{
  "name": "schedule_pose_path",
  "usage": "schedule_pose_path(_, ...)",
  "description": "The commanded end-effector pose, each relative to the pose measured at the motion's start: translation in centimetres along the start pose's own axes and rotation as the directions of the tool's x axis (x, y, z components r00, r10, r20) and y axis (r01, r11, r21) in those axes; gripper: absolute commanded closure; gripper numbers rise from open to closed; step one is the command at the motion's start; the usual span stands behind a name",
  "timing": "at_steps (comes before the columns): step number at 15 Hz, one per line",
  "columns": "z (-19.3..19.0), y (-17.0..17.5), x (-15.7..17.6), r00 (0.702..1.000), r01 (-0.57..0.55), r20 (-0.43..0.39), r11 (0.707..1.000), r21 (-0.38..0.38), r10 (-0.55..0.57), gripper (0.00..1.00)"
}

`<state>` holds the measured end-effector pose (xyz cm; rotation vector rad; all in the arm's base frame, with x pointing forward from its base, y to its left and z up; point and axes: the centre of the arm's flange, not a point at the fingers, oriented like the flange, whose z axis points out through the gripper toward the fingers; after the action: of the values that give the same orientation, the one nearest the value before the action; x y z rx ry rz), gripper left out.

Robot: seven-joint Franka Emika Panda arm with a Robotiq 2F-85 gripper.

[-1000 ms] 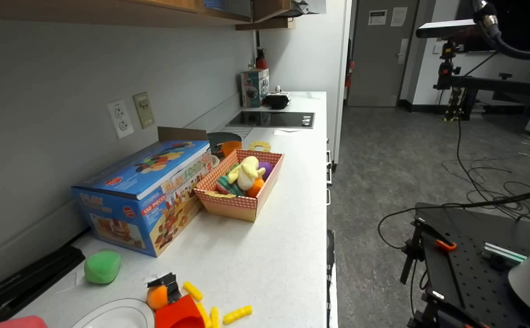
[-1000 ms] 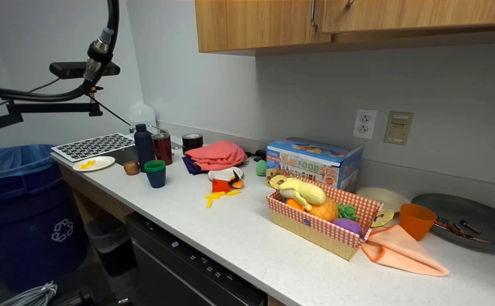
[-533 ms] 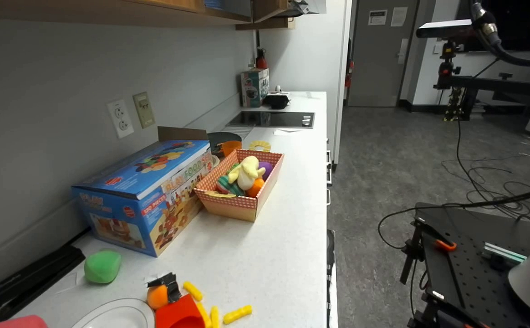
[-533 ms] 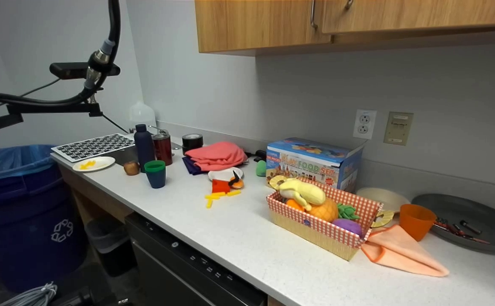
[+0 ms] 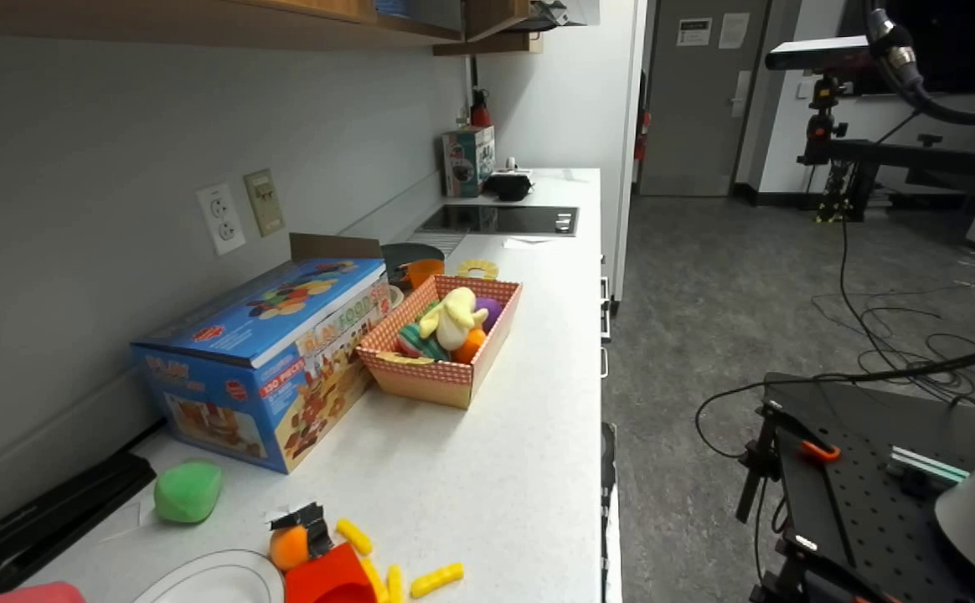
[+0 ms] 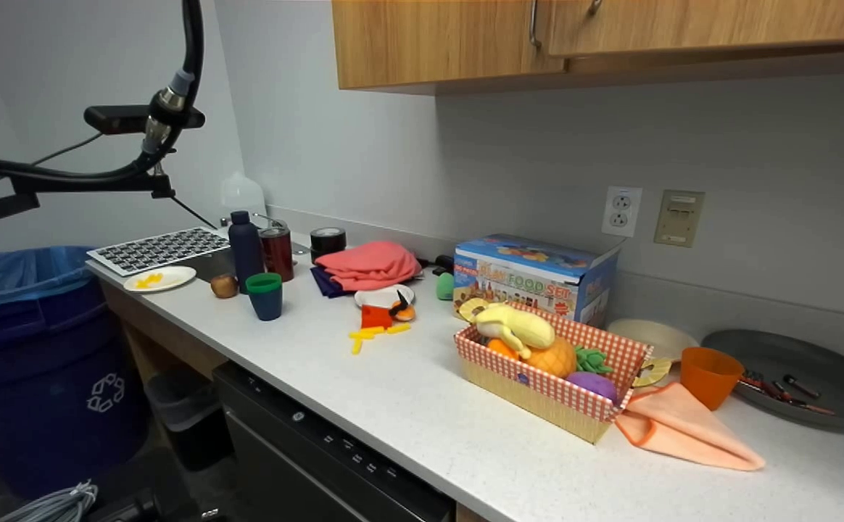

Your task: Close the left door of the open upper cabinet then open the right door

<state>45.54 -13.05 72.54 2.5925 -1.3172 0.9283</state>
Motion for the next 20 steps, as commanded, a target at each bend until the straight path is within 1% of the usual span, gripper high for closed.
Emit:
schedule_pose_path(1, 0.0, -0.1, 0.0, 1.0, 0.001, 0.0, 1.0, 0.001, -0.001, 0.0)
schedule_pose_path(12, 0.0, -0.1, 0.0, 1.0, 0.001, -0.001, 1.0, 0.001, -0.001, 0.0)
schedule_pose_path(13, 0.1, -0.1, 0.1, 1.0, 0.002, -0.021, 1.0, -0.002, -0.002, 0.0)
schedule_pose_path(14, 0.1, 0.0, 0.2, 0.999, -0.002, -0.036, 1.0, -0.021, 0.002, 0.0)
schedule_pose_path(15, 0.0, 0.0, 0.1, 0.999, -0.005, -0.033, 0.999, -0.043, 0.003, 0.0)
schedule_pose_path(18, -0.3, 0.2, -0.1, 0.999, -0.007, -0.04, 0.99, -0.139, 0.001, 0.0)
schedule_pose_path(19, 1.0, -7.5, -3.2, 0.999, 0.003, -0.036, 0.988, -0.156, -0.008, 0.0)
schedule_pose_path(20, 1.2, -8.5, -3.8, 0.999, -0.002, -0.052, 0.985, -0.171, -0.007, 0.0)
